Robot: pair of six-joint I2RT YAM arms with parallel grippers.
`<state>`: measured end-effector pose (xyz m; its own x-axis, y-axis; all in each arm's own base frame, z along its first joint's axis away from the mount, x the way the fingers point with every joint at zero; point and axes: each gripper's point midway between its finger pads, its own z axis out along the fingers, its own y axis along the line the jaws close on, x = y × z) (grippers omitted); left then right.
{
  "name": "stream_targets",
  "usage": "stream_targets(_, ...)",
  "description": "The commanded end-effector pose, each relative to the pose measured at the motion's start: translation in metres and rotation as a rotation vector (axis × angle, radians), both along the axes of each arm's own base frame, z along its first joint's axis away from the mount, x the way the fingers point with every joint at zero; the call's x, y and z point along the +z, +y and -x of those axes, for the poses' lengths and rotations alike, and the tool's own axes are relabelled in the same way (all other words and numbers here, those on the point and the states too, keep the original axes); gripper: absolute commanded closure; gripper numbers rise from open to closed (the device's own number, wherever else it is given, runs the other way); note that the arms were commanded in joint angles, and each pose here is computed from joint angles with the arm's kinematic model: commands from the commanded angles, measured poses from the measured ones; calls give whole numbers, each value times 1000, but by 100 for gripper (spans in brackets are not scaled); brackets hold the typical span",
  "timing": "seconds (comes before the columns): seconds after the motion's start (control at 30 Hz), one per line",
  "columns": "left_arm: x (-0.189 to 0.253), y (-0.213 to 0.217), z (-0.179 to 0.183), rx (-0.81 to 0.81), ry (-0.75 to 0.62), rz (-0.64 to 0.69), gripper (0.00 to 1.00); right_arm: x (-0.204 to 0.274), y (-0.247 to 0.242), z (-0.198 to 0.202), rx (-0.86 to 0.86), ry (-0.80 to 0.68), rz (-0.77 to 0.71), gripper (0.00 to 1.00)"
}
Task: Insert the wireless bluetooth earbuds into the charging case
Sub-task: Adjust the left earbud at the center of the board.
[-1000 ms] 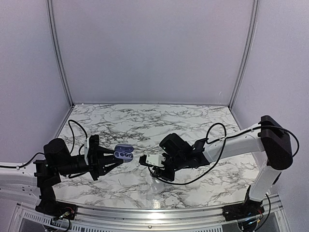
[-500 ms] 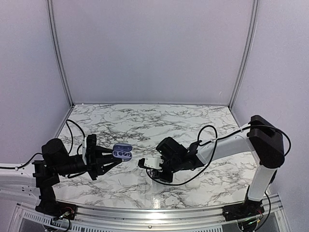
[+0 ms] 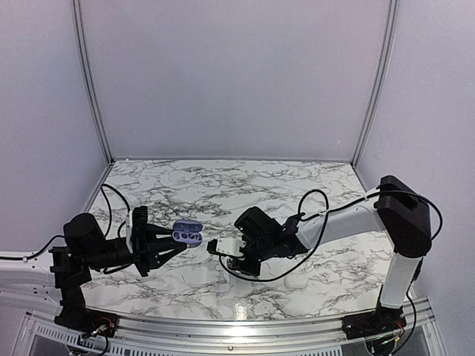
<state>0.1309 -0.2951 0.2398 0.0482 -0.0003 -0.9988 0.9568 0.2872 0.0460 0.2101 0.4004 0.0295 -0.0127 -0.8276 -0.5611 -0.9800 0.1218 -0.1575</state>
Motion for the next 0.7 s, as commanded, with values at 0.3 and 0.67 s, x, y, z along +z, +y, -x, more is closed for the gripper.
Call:
stream_targets(0.3, 12, 5, -1, 16, -24, 48, 100, 43, 11, -10, -50, 63, -174, 69)
stream_targets(0.67, 12, 2, -2, 10, -26, 43, 100, 36, -22, -24, -157, 92, -128, 68)
